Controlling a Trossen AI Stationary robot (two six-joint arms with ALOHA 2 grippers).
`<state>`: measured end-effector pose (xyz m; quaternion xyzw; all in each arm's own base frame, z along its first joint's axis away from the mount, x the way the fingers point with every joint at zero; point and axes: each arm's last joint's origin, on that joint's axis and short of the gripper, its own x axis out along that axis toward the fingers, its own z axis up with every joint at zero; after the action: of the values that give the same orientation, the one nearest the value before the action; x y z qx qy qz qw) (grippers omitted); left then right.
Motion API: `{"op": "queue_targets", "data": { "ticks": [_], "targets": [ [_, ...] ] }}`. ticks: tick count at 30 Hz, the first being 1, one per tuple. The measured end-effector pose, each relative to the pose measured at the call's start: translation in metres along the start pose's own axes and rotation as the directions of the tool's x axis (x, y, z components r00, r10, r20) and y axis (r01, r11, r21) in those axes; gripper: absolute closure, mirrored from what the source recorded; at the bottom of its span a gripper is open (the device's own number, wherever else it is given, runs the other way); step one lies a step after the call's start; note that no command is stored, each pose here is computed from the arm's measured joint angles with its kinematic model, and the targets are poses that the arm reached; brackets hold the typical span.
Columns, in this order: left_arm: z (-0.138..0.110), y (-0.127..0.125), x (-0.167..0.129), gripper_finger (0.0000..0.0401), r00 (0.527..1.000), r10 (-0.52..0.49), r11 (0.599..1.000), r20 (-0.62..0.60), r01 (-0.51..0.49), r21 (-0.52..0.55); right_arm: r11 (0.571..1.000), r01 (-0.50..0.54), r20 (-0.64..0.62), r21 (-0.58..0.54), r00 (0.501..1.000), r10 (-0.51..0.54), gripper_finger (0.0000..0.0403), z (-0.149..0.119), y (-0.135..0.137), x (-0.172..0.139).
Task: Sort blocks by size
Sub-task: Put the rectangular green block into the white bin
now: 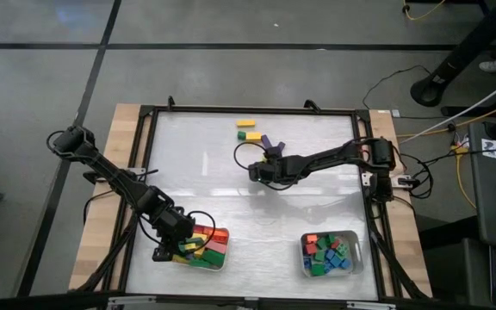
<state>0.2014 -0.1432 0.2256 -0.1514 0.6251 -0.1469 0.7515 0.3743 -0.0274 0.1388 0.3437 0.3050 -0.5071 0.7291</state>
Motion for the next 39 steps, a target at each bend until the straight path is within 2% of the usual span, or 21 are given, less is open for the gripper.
{"op": "queue_targets", "data": {
  "ticks": [4,16,19,23,28,31,33,35,39],
  "targets": [
    [0.0,0.0,0.0,0.0207,1.0,0.0,1.0,0.001,0.0,0.0,0.999,-0.031,-0.01,0.016,0.999,0.031,0.0214,-0.002,0.004,0.004],
    [0.0,0.0,0.0,0.0207,1.0,0.007,1.0,0.007,-0.007,-0.001,1.0,0.023,-0.026,-0.008,0.999,-0.023,0.0219,-0.013,0.001,0.017],
    [0.0,0.0,0.0,0.0207,1.0,0.015,1.0,0.013,-0.015,0.0,0.999,0.037,-0.033,-0.026,0.999,-0.038,0.0241,-0.016,0.0,0.021],
    [0.0,0.0,0.0,0.0207,1.0,0.021,1.0,0.015,-0.021,0.016,0.995,0.033,-0.005,-0.096,0.999,-0.034,0.0295,-0.021,0.002,0.018],
    [0.002,0.002,0.0,0.0207,0.994,0.083,0.994,0.065,-0.087,0.059,0.974,-0.029,-0.005,-0.225,1.0,0.028,0.0303,-0.023,0.008,0.011],
    [0.004,0.004,-0.001,0.0207,0.981,0.153,0.985,0.122,-0.161,0.063,0.953,-0.144,-0.058,-0.265,0.989,0.134,0.0303,-0.023,0.017,0.006],
    [0.005,0.006,-0.001,0.0207,0.965,0.207,0.974,0.163,-0.22,0.061,0.921,-0.272,-0.107,-0.278,0.962,0.252,0.0301,-0.021,0.027,0.002],
    [0.007,0.008,-0.002,0.0207,0.951,0.246,0.964,0.188,-0.26,0.052,0.863,-0.415,-0.177,-0.288,0.909,0.378,0.0291,-0.02,0.036,-0.001],
    [0.01,0.013,-0.004,0.0207,0.935,0.284,0.955,0.213,-0.296,0.026,0.668,-0.693,-0.274,-0.27,0.72,0.637,0.0288,-0.015,0.056,-0.013]
  ]
}}
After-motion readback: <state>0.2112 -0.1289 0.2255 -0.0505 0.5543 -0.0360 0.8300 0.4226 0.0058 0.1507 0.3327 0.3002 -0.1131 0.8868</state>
